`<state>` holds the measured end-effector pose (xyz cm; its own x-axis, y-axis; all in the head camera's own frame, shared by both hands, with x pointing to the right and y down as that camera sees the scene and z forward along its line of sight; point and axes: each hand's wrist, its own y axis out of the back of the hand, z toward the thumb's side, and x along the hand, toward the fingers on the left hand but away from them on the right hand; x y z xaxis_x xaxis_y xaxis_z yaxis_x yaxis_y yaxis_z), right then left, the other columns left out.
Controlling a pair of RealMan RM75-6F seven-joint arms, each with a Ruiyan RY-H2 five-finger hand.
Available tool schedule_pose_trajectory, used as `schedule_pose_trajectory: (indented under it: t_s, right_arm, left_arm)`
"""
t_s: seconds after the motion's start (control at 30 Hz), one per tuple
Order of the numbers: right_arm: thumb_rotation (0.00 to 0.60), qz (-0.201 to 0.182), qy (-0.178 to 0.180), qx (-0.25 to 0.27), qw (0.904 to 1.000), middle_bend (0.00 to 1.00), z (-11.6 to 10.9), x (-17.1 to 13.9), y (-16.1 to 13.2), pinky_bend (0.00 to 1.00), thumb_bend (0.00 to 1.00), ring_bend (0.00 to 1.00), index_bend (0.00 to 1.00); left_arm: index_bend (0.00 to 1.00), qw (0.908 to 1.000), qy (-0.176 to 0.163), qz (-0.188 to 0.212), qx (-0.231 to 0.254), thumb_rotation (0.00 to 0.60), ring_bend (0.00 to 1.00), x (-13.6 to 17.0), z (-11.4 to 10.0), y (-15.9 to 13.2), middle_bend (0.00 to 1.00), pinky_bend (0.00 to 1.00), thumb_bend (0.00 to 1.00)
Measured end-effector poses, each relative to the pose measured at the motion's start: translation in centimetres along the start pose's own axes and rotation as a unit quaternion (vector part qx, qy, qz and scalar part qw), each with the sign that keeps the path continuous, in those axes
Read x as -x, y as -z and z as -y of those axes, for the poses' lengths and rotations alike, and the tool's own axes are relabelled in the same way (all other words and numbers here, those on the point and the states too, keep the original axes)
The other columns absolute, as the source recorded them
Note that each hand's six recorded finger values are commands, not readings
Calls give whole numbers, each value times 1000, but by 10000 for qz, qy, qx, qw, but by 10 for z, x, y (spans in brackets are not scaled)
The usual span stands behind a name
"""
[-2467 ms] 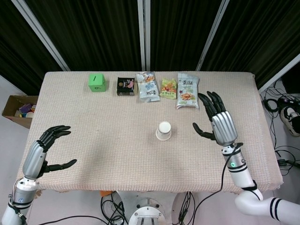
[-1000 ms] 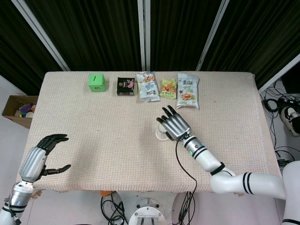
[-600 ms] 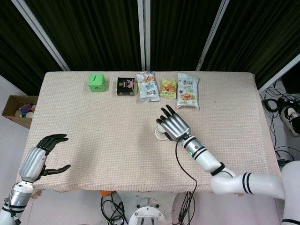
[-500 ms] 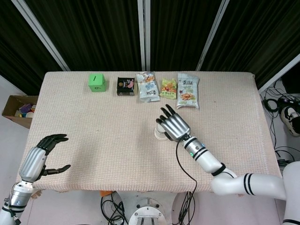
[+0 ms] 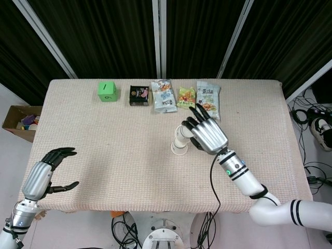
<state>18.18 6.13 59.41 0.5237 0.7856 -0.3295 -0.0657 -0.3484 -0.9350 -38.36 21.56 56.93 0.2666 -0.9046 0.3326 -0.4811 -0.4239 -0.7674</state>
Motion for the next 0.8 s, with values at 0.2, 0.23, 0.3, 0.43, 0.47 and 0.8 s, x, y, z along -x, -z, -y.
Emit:
schedule_pose_trajectory:
  t_s: [0.2,0.23,0.3,0.43,0.47,0.8]
  right_arm:
    - [600,552,-170,248,9980,393,11,-11,43,23,365,51,339]
    - [600,606,-238,266,9975,387,17,-12,48,23,364,51,339]
    - [600,695,-420,279,9963,381,31,-12,57,23,365,51,340]
    - [600,708,-751,413,9938,377,64,-12,58,23,364,51,340]
    - [600,687,-820,449,9932,376,71,-12,56,23,365,51,340]
    - [600,448,-1148,310,9919,308,103,-16,40,12,364,37,259]
  left_arm:
    - [247,10000,17,3,56,600,156,-3,3,1,182,194,28]
    - [247,10000,27,9,60,600,156,-3,4,1,182,194,28]
    - [247,10000,53,24,54,600,156,-5,6,0,182,194,28]
    - [247,10000,75,33,23,600,156,-6,6,-1,182,194,28]
    - [247,10000,73,28,23,600,156,-6,6,-1,182,194,28]
    - [247,10000,70,15,58,600,156,-6,7,0,182,194,28]
